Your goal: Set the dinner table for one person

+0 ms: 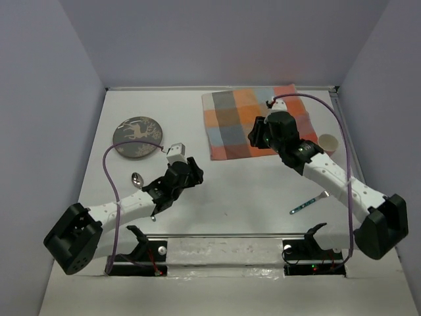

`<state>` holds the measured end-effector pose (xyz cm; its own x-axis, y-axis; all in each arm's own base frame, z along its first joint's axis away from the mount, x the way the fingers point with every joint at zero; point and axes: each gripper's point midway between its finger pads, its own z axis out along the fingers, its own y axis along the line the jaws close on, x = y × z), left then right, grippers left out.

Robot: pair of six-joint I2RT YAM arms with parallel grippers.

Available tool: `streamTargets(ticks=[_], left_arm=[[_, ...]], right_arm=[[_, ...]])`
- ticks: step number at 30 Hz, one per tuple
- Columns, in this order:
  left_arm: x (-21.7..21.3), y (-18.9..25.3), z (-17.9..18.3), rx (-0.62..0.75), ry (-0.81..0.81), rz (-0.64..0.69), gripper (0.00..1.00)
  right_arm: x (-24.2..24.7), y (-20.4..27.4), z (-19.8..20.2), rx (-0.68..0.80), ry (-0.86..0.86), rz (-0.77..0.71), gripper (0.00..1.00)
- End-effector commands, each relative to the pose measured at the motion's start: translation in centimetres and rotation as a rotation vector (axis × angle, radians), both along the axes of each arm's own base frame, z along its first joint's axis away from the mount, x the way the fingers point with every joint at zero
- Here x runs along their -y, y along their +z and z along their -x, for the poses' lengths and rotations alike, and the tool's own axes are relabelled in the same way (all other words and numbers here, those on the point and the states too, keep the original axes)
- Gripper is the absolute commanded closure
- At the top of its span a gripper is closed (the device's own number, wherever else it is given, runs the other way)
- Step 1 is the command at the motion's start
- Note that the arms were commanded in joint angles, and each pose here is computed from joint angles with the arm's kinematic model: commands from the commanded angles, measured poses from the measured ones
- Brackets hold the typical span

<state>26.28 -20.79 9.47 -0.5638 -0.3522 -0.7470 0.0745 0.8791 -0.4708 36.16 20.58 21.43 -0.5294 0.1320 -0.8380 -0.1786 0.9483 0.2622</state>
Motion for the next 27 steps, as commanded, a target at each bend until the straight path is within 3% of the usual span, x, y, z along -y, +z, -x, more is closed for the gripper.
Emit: streamTargets(ticks=[1,12,27], left_arm=[[0.3,3.0,-3.0,0.119,0.096,0.023,0.4],[2.0,1.6,-3.9,0.122,0.114,-0.13,0.4],[4.8,-1.0,-5.9,0.092,0.084,-0.25,0.39]], right_arm=[[1.1,3.5,1.9,0.123,-0.01,-0.072,0.6],[3.3,8.2,7.0,0.271,0.051,-0.171,0.53],[3.6,5.8,8.0,0.238,0.076,-0.14,0.49]])
